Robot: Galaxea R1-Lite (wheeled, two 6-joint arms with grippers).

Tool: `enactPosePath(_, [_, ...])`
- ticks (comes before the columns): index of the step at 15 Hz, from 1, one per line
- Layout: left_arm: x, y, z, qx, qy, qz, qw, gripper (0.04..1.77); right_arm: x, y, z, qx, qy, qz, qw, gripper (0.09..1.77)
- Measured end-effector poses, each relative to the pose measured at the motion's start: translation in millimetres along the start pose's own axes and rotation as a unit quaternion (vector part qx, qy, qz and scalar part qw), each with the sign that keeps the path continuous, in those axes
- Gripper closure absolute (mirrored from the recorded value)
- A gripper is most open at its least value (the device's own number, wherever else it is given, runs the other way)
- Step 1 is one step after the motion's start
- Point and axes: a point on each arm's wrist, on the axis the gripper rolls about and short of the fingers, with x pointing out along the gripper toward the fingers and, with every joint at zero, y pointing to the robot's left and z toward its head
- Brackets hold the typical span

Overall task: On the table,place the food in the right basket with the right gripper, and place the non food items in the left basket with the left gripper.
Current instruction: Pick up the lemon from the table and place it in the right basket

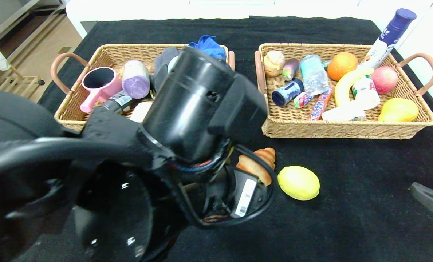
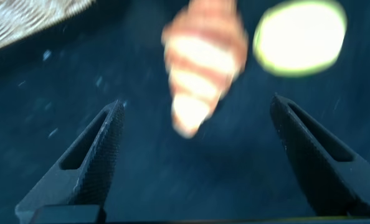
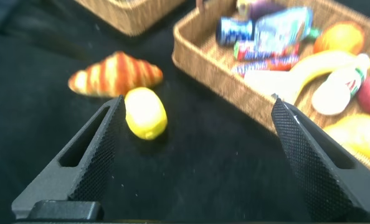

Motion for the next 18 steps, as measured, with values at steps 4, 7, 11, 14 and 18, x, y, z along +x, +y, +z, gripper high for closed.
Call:
enactPosePath(4, [-30.9,26.0,-43.5,0.111,0.009,-0.019,0.9936,0.12,15.4,2.3,-5.8,0.021,0.027,0.013,0.999,0.15])
enactPosePath(7, [-47.2,43.0,-71.0,0.188,-0.055,-0.059,0.9788,0.11,27.7,8.1,-11.3,0.050,0.048,0.037,0.997,0.15])
enactPosePath(11, [-56.9,64.5,-86.5,0.203,-0.116,-0.068,0.9699,0.11,40.5,11.6,-13.3,0.061,0.065,0.051,0.995,0.15])
enactPosePath(14, [-58.0,79.2,-89.7,0.179,-0.139,-0.045,0.9730,0.11,48.4,15.9,-13.7,0.058,0.080,0.041,0.994,0.15])
enactPosePath(18, [-63.7,91.6,-85.6,0.163,-0.172,-0.021,0.9712,0.10,59.0,25.7,-12.1,0.049,0.097,0.028,0.994,0.15])
